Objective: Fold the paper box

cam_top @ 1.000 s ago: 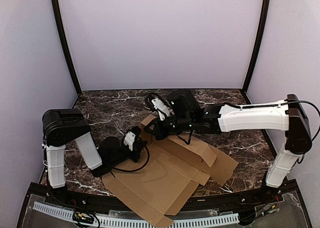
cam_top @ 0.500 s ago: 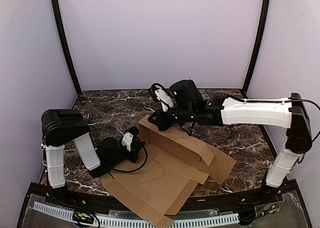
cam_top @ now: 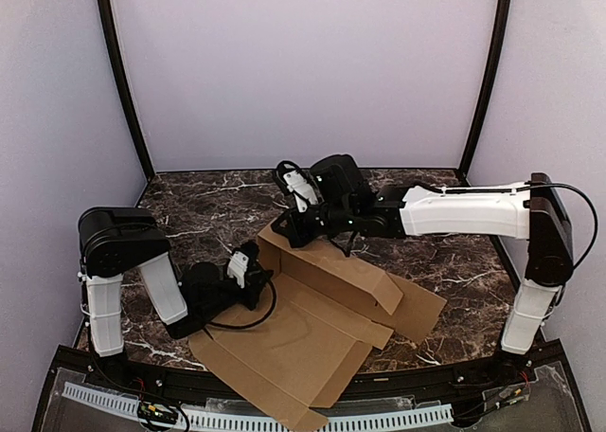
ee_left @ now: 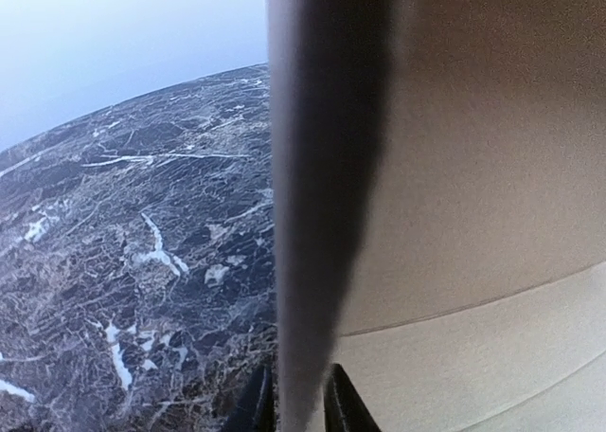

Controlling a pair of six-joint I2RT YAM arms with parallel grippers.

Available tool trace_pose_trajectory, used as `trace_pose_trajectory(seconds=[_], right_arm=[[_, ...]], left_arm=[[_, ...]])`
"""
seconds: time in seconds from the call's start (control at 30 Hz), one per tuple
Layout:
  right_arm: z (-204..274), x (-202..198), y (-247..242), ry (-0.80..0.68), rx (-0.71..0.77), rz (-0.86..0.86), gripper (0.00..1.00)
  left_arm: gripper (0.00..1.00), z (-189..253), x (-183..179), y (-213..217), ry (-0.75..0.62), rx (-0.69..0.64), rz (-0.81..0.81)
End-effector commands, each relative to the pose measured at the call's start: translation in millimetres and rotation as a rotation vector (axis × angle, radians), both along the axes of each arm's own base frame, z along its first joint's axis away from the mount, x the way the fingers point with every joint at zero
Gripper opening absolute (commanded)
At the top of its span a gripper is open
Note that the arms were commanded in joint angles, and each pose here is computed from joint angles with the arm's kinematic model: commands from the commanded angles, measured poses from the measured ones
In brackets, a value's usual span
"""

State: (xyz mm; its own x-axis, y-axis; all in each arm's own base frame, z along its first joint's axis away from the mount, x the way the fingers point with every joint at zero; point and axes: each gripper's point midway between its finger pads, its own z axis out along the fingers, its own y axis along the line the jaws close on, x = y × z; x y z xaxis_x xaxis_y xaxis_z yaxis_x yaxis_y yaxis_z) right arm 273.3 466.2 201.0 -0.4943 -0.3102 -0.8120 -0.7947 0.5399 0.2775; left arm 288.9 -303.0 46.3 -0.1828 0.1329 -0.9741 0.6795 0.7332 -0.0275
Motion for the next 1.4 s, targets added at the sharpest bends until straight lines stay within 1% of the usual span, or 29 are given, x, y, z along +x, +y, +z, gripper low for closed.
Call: trace_pose_trajectory(seconds=[0.0,0.03,0.1,0.17,0.23,0.37,0.5,0.53,0.57,0.6,0.67,0.7,1.13,1.2,1.23,1.37], right_arm=[[-54,-11,-16,0.083,-0.120,-0.009,0.00],[-55,-13,-17,0.086,-0.122,-0.009,0.00],[-57,-16,-18,0.089,-0.127,-0.007,0.00],[-59,-18,-19,0.094,-0.129,-0.006,0.00],[-59,-20,-19,0.094,-0.130,-0.004,0.00],[-56,-23,-19,0.091,-0.125,0.002,0.00],[-56,-27,-18,0.091,-0.124,0.008,0.00],[-55,-27,-18,0.091,-0.122,0.009,0.00],[-55,-28,-17,0.091,-0.122,0.010,0.00],[-55,-28,-17,0.089,-0.120,0.011,0.00],[-55,-29,-16,0.089,-0.121,0.014,0.00],[-55,-29,-17,0.089,-0.121,0.013,0.00],[-49,-30,-14,0.082,-0.107,0.018,0.00],[-49,-30,-14,0.082,-0.108,0.018,0.00],[-48,-30,-14,0.079,-0.107,0.018,0.00],[-48,-30,-14,0.079,-0.107,0.018,0.00]], left_arm=[[0.23,15,0,2,-0.046,-0.037,0.007],[0.32,18,0,3,-0.058,-0.046,0.010],[0.39,25,2,4,-0.083,-0.056,0.023],[0.45,32,6,4,-0.109,-0.058,0.036],[0.48,41,10,2,-0.145,-0.050,0.041],[0.48,52,23,0,-0.198,-0.017,0.082],[0.48,65,34,-2,-0.247,0.005,0.116],[0.44,67,36,-4,-0.254,0.007,0.117],[0.35,72,39,-7,-0.267,0.007,0.116],[0.14,69,41,-7,-0.260,0.019,0.116],[0.02,70,44,-10,-0.253,0.016,0.114],[0.01,71,44,-11,-0.248,0.005,0.107],[0.01,70,41,-11,-0.237,-0.012,0.093],[0.08,66,40,-13,-0.222,-0.007,0.082],[0.14,64,39,-12,-0.217,-0.003,0.080],[0.24,58,36,-4,-0.212,0.005,0.098]])
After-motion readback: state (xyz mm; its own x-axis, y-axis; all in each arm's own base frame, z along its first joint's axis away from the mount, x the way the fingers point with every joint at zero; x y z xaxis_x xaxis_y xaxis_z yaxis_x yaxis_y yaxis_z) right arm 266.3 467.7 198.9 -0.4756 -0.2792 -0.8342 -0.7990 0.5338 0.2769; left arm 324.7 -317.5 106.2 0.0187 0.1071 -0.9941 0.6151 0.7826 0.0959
